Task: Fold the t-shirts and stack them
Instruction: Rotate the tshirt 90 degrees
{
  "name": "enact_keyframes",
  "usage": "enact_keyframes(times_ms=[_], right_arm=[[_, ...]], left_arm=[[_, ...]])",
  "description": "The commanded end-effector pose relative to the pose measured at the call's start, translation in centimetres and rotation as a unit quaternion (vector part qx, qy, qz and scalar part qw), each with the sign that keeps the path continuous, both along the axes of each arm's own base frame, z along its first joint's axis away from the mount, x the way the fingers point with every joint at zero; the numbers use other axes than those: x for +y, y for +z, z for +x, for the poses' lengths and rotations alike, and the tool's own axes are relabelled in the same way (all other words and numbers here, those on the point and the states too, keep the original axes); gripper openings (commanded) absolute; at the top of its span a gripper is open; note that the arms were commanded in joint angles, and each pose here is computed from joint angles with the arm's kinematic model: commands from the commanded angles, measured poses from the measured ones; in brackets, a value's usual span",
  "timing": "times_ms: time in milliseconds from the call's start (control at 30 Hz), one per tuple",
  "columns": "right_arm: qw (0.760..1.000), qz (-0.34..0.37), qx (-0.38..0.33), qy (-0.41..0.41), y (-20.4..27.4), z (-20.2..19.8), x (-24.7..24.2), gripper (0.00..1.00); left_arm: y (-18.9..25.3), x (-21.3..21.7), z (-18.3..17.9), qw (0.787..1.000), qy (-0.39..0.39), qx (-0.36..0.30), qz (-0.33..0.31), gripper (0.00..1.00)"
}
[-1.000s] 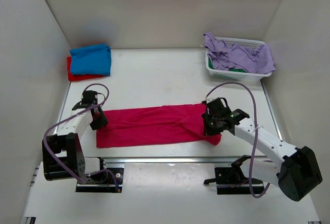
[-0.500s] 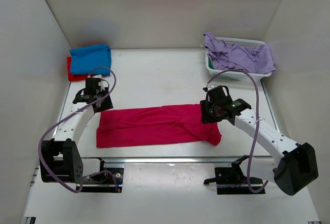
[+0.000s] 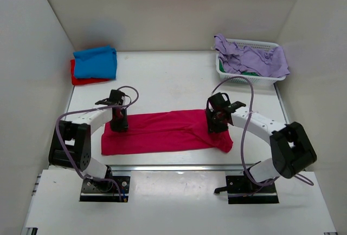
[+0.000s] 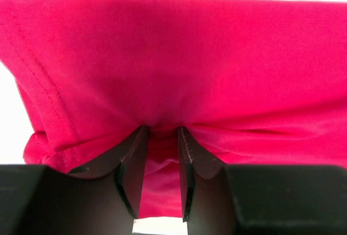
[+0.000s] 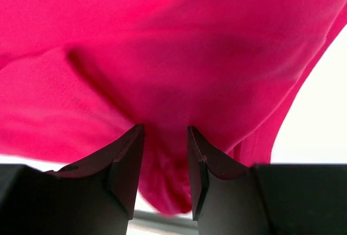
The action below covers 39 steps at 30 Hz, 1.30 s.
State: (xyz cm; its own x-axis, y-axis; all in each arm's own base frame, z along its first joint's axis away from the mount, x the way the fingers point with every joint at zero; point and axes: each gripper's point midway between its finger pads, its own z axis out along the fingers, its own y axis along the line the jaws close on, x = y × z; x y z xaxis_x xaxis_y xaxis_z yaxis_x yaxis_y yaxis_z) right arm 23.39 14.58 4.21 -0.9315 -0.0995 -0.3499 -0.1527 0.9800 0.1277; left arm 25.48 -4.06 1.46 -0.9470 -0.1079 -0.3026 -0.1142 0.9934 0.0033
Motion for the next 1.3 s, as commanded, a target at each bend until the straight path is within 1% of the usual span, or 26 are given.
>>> enact_keyframes(times_ms=[0,100,200,267,300,400,467,500,600,633,700,733,767,800,867,900,933,1000,1067,1100,1167,1233,1267], right_arm=[[0.999,-0.012,-0.013,-0.030,-0.9,2.3,-0.3,0.35],[0.999,-0.033,-0.011,-0.035,-1.5,4.0,-0.3,0.35],[0.998,-0.044,-0.008,-0.034,-2.1,6.2,0.5,0.37],[0.998,-0.043,-0.014,-0.031,-2.4,8.4,1.7,0.37],[0.999,-0.041,-0.009,-0.033,-2.6,8.8,1.9,0.37],[0.999,-0.026,-0.009,-0.025,-2.9,11.9,3.8,0.37],[1.000,-0.027,-0.010,-0.011,-3.1,15.0,5.2,0.37],[0.999,-0.029,-0.012,-0.011,-3.0,15.8,5.5,0.37],[0.999,-0.033,-0.020,0.016,-2.7,21.6,7.6,0.37],[0.999,-0.031,-0.021,0.021,-2.8,22.6,8.1,0.38],[0.999,-0.017,-0.031,0.034,-2.4,26.9,9.9,0.37],[0.998,-0.011,-0.050,0.037,-1.8,29.1,10.6,0.37],[0.997,0.017,-0.051,0.049,-1.6,29.5,11.9,0.39],[0.996,0.054,-0.058,0.041,-0.9,30.6,11.8,0.39],[0.994,0.082,-0.051,0.041,-1.7,30.1,11.8,0.39],[0.995,0.081,-0.054,0.034,-1.7,30.0,11.6,0.39],[0.994,0.077,-0.067,0.044,-1.1,30.1,12.3,0.39],[0.993,0.080,-0.072,0.043,-0.9,31.0,12.3,0.39],[0.991,0.095,-0.081,0.043,-0.6,32.4,12.3,0.39],[0.991,0.103,-0.079,0.045,-0.5,32.4,12.6,0.39],[0.989,0.116,-0.076,0.053,-0.8,32.5,12.5,0.38],[0.988,0.104,-0.096,0.069,-0.2,32.8,12.6,0.39],[0.986,0.088,-0.119,0.079,1.2,33.2,12.6,0.39]], left_arm=[[-1.5,0.3,-1.0,1.000,0.008,0.023,0.011,0.38],[-2.2,0.1,-1.6,0.999,0.005,0.040,0.019,0.38],[-2.5,-0.9,-2.0,0.999,-0.007,0.038,0.027,0.38],[-2.5,-1.7,-2.6,0.999,-0.012,0.040,0.014,0.38],[-2.5,-2.1,-2.3,0.999,-0.011,0.035,0.003,0.37],[-2.6,-2.7,-3.1,0.999,-0.012,0.050,-0.017,0.37],[-2.6,-2.7,-3.7,0.998,-0.010,0.057,-0.016,0.36],[-2.5,-3.0,-3.7,0.998,-0.010,0.056,-0.019,0.36],[-2.7,-3.3,-5.2,0.997,0.000,0.061,-0.043,0.36],[-2.7,-3.8,-5.4,0.997,0.000,0.063,-0.053,0.36],[-2.8,-4.7,-6.2,0.995,-0.006,0.070,-0.068,0.35],[-3.0,-5.2,-6.7,0.994,-0.013,0.078,-0.071,0.34],[-3.0,-6.0,-7.1,0.993,-0.020,0.084,-0.079,0.33],[-2.9,-6.3,-7.3,0.992,-0.024,0.087,-0.084,0.32],[-3.1,-7.5,-8.5,0.989,-0.031,0.106,-0.098,0.31],[-3.1,-7.9,-8.7,0.988,-0.036,0.109,-0.102,0.30],[-3.1,-8.2,-9.2,0.988,-0.040,0.113,-0.102,0.30],[-3.2,-9.1,-9.9,0.985,-0.054,0.122,-0.106,0.30],[-3.4,-10.4,-10.4,0.981,-0.064,0.132,-0.125,0.28],[-3.3,-11.3,-10.6,0.978,-0.073,0.137,-0.138,0.29],[-3.3,-12.6,-10.8,0.974,-0.087,0.150,-0.144,0.28],[-3.2,-13.8,-11.5,0.969,-0.102,0.165,-0.156,0.26],[-2.9,-14.4,-11.4,0.968,-0.103,0.161,-0.163,0.24]])
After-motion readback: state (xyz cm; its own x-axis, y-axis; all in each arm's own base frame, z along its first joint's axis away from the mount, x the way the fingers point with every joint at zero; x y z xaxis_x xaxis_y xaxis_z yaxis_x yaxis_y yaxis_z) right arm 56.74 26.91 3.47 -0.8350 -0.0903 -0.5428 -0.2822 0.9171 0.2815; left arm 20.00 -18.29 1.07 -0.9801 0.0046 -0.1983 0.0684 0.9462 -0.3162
